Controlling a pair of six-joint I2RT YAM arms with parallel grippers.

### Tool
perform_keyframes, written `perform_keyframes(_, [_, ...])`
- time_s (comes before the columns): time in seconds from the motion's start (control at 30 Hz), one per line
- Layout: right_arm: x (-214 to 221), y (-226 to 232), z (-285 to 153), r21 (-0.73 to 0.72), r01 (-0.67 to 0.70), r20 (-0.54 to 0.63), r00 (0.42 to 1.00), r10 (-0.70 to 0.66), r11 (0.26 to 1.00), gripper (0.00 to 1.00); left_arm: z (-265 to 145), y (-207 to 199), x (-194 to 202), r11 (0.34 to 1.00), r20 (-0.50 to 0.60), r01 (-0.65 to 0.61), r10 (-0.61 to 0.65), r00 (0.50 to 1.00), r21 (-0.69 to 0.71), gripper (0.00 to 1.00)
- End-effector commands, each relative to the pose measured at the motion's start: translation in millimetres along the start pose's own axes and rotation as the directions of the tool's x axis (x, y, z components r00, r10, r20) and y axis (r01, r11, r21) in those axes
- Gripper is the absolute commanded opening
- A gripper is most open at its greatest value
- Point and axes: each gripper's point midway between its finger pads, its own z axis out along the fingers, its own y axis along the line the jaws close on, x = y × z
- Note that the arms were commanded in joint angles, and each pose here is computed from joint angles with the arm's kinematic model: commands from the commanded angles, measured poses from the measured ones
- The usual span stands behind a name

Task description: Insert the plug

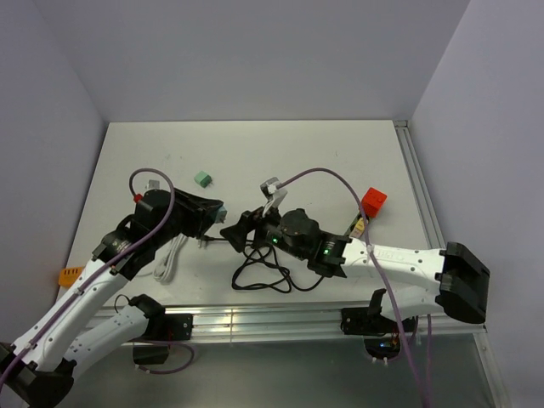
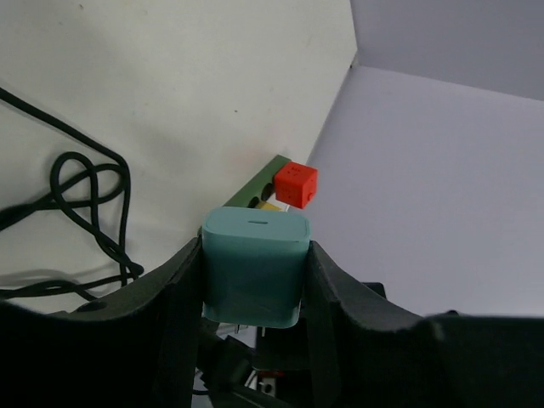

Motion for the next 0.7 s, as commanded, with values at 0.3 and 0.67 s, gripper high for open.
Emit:
perform_keyframes(0.3, [-49.9,23.2,28.3,0.011,-0.022,0.216,0.976,0.019,1.000,0.81,-0.4,-6.3,14.5,0.993,-0.021,0.121,-0.120,0.993,0.016,0.00])
perform_keyframes(0.67, [-35.0,16.9,36.5,0.029,-0.004,0.161,0.987,-0.001,1.000,0.00,-4.4,-26.0,29.1,0.989,-0.074,-0.073,0.083,0.994,0.125,0.38])
